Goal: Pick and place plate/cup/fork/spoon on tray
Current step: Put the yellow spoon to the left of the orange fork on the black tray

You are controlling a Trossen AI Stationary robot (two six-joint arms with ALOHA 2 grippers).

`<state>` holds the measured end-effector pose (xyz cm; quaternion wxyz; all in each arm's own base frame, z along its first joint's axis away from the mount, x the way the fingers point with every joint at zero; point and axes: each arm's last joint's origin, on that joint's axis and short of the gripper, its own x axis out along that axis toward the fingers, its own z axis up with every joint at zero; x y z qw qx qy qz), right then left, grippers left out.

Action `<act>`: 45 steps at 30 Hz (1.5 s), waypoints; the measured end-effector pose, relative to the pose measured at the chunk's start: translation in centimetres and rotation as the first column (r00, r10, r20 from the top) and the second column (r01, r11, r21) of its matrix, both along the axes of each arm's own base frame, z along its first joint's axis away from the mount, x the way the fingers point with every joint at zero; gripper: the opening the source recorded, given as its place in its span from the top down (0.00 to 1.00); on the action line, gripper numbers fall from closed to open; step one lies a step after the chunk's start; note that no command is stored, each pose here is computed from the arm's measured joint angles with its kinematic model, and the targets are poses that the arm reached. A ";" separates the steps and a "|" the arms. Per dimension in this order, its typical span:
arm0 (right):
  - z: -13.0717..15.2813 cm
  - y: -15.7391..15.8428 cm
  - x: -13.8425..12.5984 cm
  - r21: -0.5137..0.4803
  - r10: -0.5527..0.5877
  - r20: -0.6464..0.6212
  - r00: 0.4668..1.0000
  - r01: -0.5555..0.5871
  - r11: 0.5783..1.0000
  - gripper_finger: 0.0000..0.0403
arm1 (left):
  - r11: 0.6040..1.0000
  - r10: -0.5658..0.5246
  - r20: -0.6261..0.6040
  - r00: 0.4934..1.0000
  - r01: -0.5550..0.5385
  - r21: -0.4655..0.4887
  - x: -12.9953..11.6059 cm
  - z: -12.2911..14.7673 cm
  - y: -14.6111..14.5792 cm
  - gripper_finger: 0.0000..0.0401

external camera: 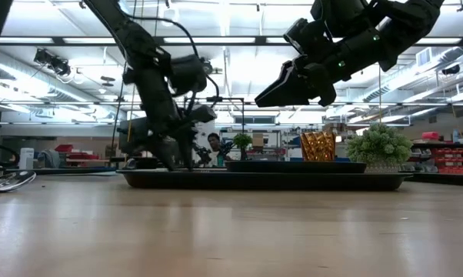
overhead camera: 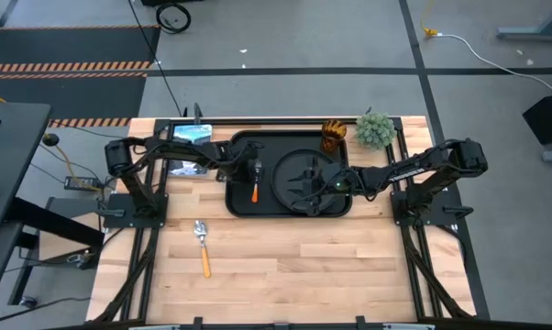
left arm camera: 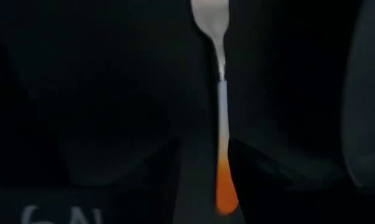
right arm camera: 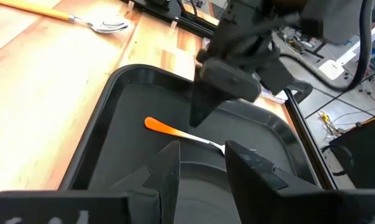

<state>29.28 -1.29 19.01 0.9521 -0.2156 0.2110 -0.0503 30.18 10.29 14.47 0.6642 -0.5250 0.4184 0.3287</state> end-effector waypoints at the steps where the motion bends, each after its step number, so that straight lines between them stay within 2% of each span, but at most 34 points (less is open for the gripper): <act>1: 0.0 0.0 0.0 0.000 0.000 0.000 1.000 0.000 1.000 0.67 | 1.000 -0.009 -0.007 1.000 0.009 0.017 -0.1 0.4 -0.3 0.65; 4: 0.0 0.0 0.0 -0.003 0.000 0.002 1.000 0.000 1.000 0.67 | 0.999 -0.019 -0.078 0.997 0.022 0.044 -0.9 1.3 -1.6 0.67; 8: 0.1 -0.1 0.0 -0.003 -0.002 0.007 1.000 0.002 1.000 0.67 | 0.997 -0.026 -0.078 0.997 0.031 0.070 -1.3 3.1 -3.9 0.70; 14: 0.0 -0.1 0.0 -0.003 -0.002 0.001 1.000 0.002 1.000 0.67 | 0.999 -0.024 -0.059 0.998 0.025 0.021 -1.8 4.7 -7.9 0.71; 22: -0.1 -0.1 -0.1 -0.003 -0.001 -0.011 1.000 0.001 1.000 0.67 | 0.999 0.003 -0.184 0.983 -0.013 -0.051 -3.1 4.5 -13.2 0.72; 29: 0.0 -0.1 0.0 -0.001 0.001 0.000 1.000 -0.001 1.000 0.67 | 0.989 0.139 -0.324 0.936 -0.145 0.005 -5.2 4.2 -16.6 0.66; 34: 0.0 0.0 0.0 0.003 0.007 0.003 1.000 -0.007 1.000 0.67 | 0.986 0.157 -0.335 0.929 -0.165 0.003 -5.9 4.1 -18.7 0.59; 39: 0.0 0.0 0.0 0.003 0.008 0.003 1.000 -0.008 1.000 0.67 | 0.976 0.203 -0.337 0.920 -0.217 -0.005 -6.6 4.1 -20.3 0.58; 45: 0.1 0.0 0.0 0.013 0.030 0.009 1.000 -0.030 0.999 0.67 | 0.952 0.300 -0.349 0.888 -0.301 0.053 -7.1 3.1 -21.8 0.57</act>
